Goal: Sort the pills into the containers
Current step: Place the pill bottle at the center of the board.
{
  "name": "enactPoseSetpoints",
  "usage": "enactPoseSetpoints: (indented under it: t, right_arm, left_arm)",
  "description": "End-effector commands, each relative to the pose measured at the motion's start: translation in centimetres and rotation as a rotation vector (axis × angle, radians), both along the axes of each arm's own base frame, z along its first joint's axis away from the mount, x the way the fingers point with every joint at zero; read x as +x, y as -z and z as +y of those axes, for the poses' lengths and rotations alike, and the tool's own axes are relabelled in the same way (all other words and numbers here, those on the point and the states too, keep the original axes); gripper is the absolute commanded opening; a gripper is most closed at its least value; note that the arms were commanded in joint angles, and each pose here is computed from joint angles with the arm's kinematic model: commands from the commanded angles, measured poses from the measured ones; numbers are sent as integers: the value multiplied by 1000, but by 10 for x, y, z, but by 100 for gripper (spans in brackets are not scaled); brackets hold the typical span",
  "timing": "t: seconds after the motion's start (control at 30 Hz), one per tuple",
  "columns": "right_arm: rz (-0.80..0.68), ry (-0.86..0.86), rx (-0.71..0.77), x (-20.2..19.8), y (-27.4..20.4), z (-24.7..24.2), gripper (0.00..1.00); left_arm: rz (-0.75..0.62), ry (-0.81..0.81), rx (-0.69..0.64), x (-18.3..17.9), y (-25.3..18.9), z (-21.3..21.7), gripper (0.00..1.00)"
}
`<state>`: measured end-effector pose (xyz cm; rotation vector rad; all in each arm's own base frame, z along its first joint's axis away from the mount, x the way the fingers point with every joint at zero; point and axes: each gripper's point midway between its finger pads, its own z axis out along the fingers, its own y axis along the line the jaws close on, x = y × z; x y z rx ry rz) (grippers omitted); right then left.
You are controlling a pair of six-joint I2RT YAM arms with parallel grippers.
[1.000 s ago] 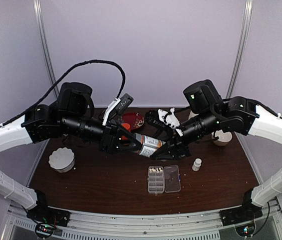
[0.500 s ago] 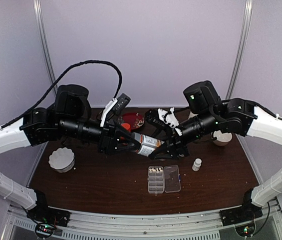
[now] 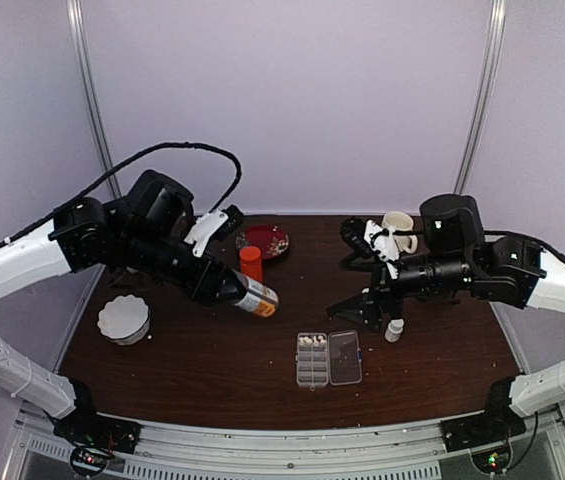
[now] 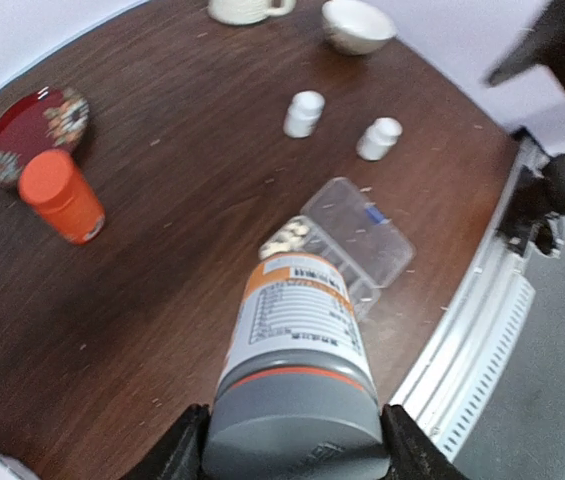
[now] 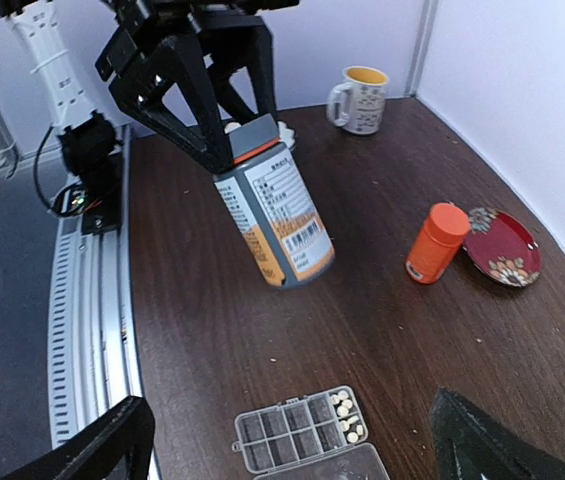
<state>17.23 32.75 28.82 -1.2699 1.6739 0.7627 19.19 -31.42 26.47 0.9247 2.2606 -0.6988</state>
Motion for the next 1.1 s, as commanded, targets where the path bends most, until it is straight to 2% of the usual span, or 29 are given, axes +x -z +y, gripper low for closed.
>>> enactPoseSetpoints:
  t: [0.0,0.13,0.33,0.47,0.57,0.67,0.77,0.83,1.0,1.07]
  right_arm:
    - [-10,328,110,42,-12,-26,100]
    - [68,541,121,57,-3,-53,100]
    - [73,582,52,56,26,-70,100]
    - [120,618,15,54,46,-80,100]
    - [142,658,-33,54,64,-89,100]
    - [157,679,-52,53,76,-96,100]
    - [165,687,-56,50,81,-100,100]
    - [169,687,-51,49,81,-101,100]
    - [167,714,-58,51,81,-106,100]
    - [169,719,-56,51,80,-107,100]
  left_arm:
    - [28,-256,204,48,26,50,11]
    - [64,-350,319,82,53,71,11]
    - [147,-392,488,115,98,85,12]
    - [179,-394,545,127,120,86,12]
    - [186,-405,582,133,133,88,17]
    - [198,-403,593,134,141,87,32]
    - [195,-415,611,135,143,90,59]
    - [187,-424,615,135,141,92,73]
    - [169,-444,608,135,135,96,95]
    - [155,-455,597,135,128,98,97]
